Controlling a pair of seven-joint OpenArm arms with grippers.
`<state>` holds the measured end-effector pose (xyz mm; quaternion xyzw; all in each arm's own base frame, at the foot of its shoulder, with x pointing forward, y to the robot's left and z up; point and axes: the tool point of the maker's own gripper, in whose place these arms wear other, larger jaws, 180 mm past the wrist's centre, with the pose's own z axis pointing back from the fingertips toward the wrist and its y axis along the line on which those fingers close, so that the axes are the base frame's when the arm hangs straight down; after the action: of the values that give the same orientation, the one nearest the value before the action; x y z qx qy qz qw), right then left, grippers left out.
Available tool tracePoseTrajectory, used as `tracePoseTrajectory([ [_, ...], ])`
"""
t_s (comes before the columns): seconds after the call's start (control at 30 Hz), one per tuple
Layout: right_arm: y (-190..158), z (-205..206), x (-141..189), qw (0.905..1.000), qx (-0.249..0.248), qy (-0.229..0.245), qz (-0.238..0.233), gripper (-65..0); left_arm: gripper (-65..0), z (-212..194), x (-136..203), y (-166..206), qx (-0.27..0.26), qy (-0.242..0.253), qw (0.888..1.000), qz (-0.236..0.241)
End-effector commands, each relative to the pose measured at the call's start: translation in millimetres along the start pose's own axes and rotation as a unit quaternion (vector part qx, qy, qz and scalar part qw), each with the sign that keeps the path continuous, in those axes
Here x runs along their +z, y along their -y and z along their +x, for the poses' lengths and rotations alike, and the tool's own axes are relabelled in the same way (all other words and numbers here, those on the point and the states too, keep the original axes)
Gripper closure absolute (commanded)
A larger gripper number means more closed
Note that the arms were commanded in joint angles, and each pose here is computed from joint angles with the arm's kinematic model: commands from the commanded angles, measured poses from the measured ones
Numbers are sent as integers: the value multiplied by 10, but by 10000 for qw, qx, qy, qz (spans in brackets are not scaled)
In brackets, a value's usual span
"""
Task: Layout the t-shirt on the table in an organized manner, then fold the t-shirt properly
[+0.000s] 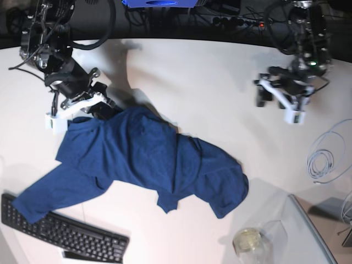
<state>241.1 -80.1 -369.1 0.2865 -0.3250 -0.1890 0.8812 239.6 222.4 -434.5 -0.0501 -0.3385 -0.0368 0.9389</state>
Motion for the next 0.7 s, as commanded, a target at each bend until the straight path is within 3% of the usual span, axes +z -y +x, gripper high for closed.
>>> tracePoseTrajectory([
  [0.0,-159,189,29,9993,55,265,262,0,-405,141,-1,97,-102,216,9996,-146],
  [0.13,-335,445,53,9972,229,534,463,0,-406,196,-140,575,-384,192,9966,-703],
  [0.23,-373,628,96,9953,299,773,496,0,-406,332,-231,737,-358,310,9953,-847],
  [0.43,-339,969,168,9912,256,1204,484,0,-406,531,-483,763,-121,344,9952,-907],
  [0.57,-284,1015,192,9909,292,1247,413,0,-411,598,-648,695,234,334,9952,-885],
  [0.67,-257,989,192,9915,314,1202,380,0,-518,676,-771,624,709,580,9924,-817],
])
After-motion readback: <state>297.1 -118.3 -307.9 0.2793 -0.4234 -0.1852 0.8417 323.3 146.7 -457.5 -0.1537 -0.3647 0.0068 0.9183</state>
